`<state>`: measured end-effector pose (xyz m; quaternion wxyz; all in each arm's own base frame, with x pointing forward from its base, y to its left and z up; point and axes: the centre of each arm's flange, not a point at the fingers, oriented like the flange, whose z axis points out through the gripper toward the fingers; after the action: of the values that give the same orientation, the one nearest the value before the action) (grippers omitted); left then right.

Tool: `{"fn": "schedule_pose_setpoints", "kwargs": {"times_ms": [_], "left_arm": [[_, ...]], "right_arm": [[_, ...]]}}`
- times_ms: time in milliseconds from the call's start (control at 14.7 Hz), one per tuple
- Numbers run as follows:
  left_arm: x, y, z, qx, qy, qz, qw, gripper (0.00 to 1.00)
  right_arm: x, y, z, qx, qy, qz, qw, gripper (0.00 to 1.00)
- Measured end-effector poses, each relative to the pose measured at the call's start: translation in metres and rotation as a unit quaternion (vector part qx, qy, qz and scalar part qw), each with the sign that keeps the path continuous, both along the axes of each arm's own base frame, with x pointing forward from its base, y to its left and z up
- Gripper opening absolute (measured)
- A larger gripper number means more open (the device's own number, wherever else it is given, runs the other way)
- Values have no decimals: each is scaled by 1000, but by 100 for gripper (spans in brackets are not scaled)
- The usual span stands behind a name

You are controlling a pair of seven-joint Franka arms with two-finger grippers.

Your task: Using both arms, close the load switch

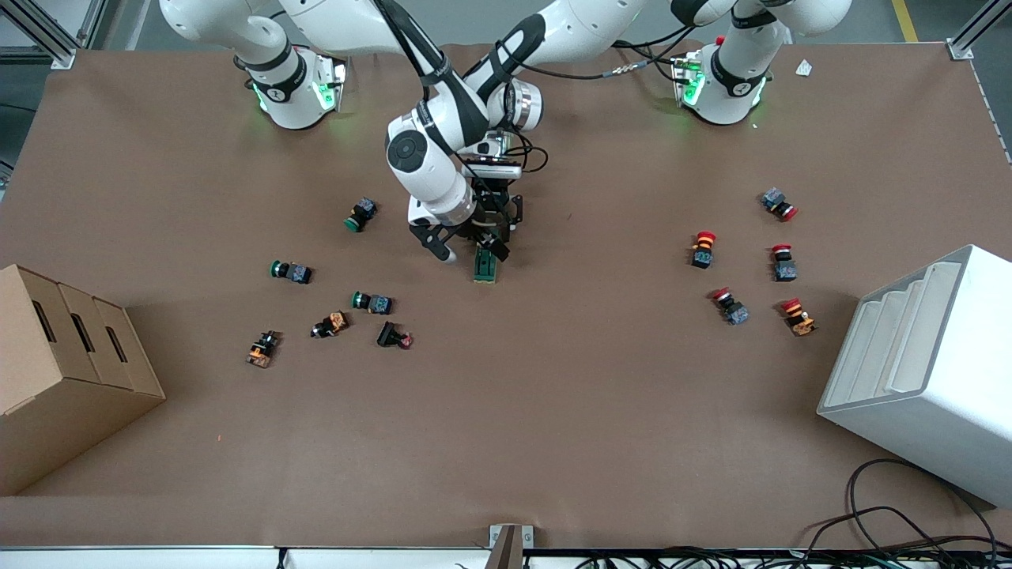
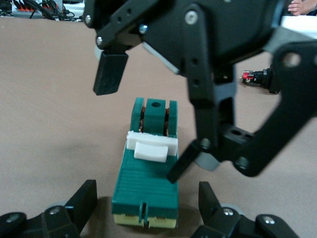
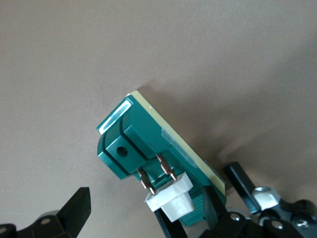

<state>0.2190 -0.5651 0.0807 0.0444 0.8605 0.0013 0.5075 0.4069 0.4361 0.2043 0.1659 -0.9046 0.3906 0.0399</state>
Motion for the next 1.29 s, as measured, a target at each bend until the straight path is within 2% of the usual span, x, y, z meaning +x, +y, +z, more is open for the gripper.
{"fn": "schedule_pose_setpoints", "kwargs": {"times_ms": [681, 1293], "left_arm": [[-4, 2, -6, 11, -17, -7, 1000, 86], [-4, 2, -6, 11, -17, -7, 1000, 86]], "right_arm": [[4, 5, 5, 8, 1, -7, 1000, 100], [22, 2, 18, 15, 19, -13, 1000, 100]]}}
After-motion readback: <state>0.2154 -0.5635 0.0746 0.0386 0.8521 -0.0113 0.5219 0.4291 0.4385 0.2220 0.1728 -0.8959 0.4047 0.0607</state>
